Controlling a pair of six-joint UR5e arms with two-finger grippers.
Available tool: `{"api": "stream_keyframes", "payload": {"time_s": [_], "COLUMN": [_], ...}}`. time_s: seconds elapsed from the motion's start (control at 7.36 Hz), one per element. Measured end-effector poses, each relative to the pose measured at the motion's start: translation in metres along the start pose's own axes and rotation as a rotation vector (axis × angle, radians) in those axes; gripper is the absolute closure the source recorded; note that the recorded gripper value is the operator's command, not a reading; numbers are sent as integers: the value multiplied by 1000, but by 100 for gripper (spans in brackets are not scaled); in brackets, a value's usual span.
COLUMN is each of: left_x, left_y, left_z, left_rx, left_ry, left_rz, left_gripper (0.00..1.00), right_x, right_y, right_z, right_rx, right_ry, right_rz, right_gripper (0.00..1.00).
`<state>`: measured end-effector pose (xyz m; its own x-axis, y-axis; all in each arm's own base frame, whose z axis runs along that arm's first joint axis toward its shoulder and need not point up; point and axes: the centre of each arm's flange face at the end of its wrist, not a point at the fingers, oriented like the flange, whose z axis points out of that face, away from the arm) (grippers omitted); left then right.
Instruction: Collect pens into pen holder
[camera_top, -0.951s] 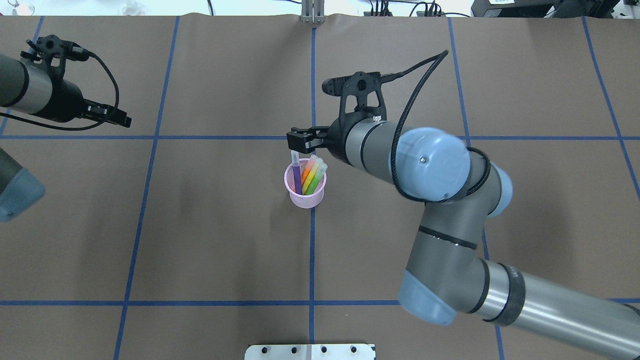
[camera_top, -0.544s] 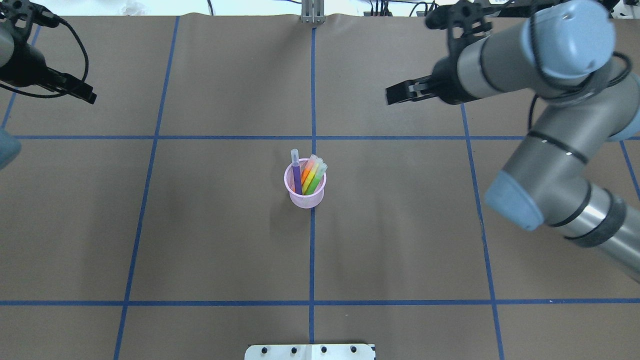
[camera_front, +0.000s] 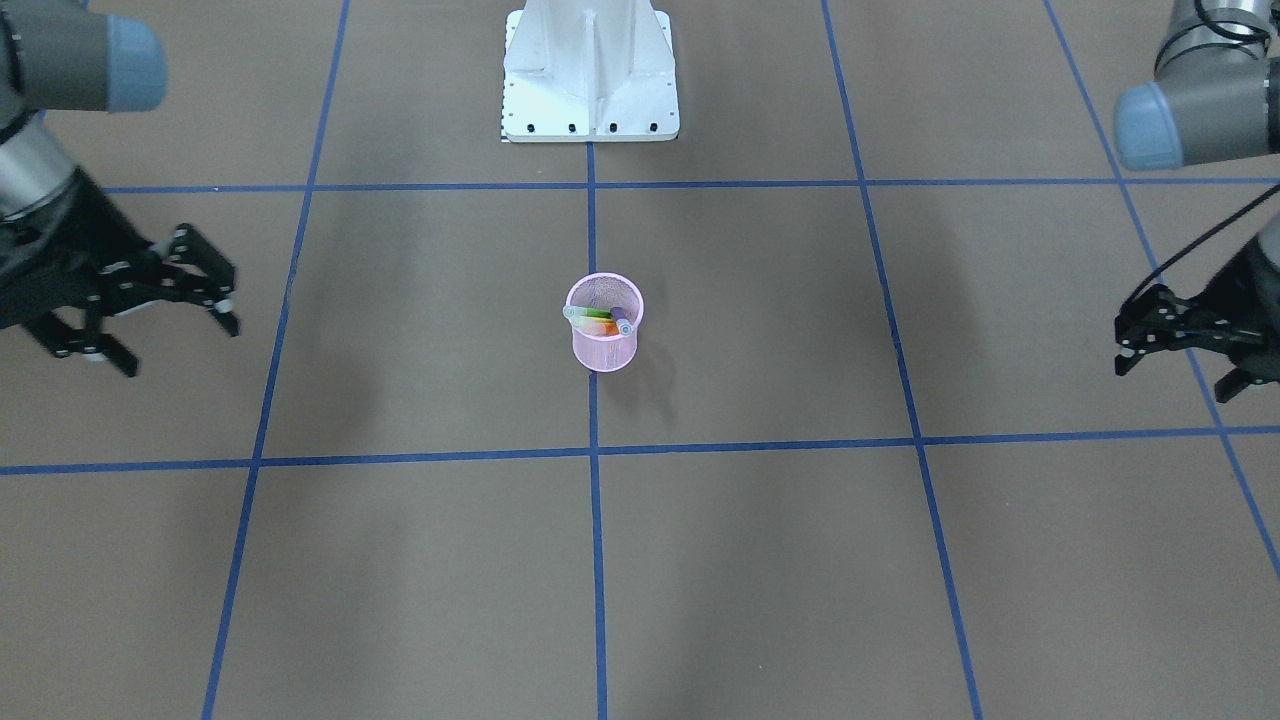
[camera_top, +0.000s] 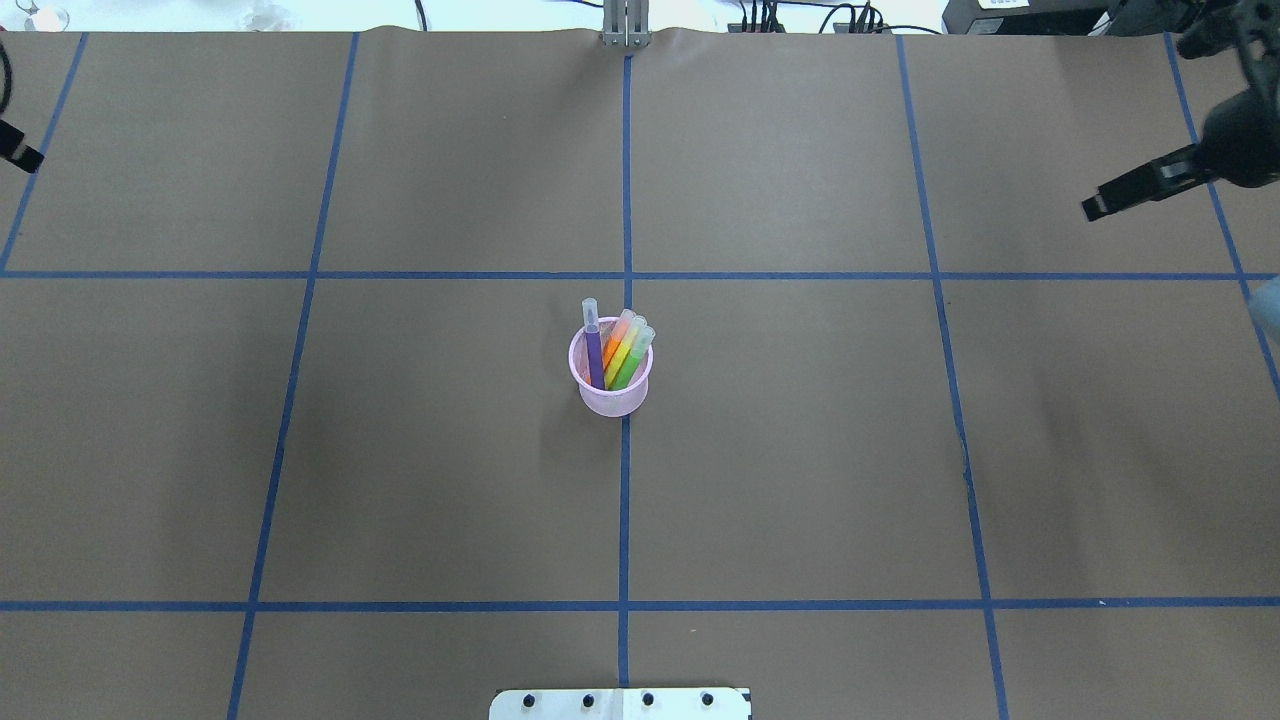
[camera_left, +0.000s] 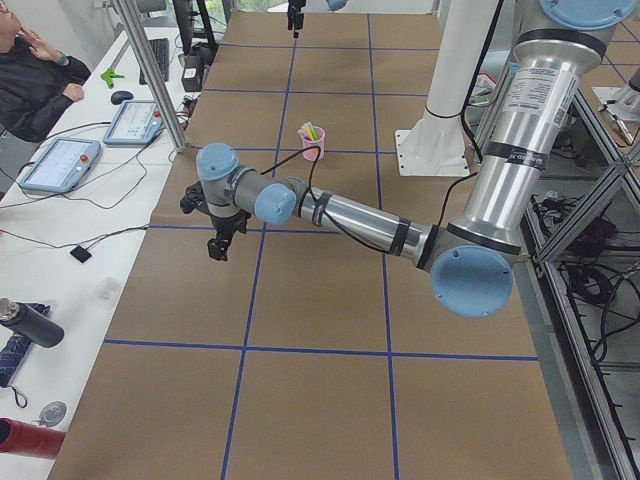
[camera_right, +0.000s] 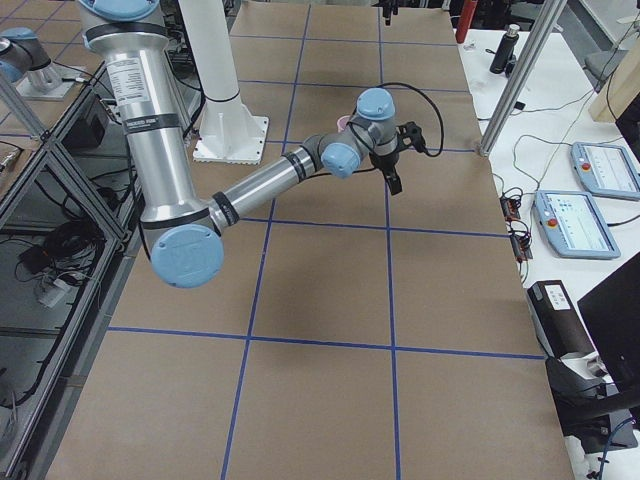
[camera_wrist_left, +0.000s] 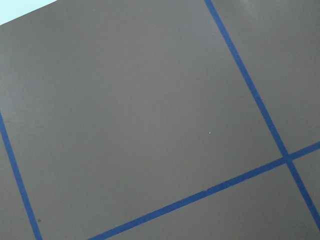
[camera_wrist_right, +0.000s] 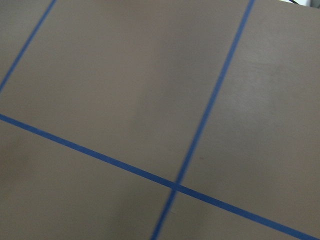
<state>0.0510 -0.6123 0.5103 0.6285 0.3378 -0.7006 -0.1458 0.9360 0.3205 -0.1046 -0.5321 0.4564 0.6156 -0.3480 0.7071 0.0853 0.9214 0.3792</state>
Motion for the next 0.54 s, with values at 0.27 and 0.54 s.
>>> {"api": "stream_keyframes", "payload": {"time_s": [0.27, 0.54], "left_x": [-73, -117], "left_y": [45, 95], "left_z": [9, 25], "left_rx": [-35, -75], "left_ry": [-12, -124], "left_rz": [-113, -166], "left_gripper": [0, 0], "right_x": [103, 165], "right_y": [73, 126], "right_z": [2, 27], "right_rx": [-78, -160], "right_ry": [18, 125], "right_rz": [58, 141], "right_gripper": [0, 0]}}
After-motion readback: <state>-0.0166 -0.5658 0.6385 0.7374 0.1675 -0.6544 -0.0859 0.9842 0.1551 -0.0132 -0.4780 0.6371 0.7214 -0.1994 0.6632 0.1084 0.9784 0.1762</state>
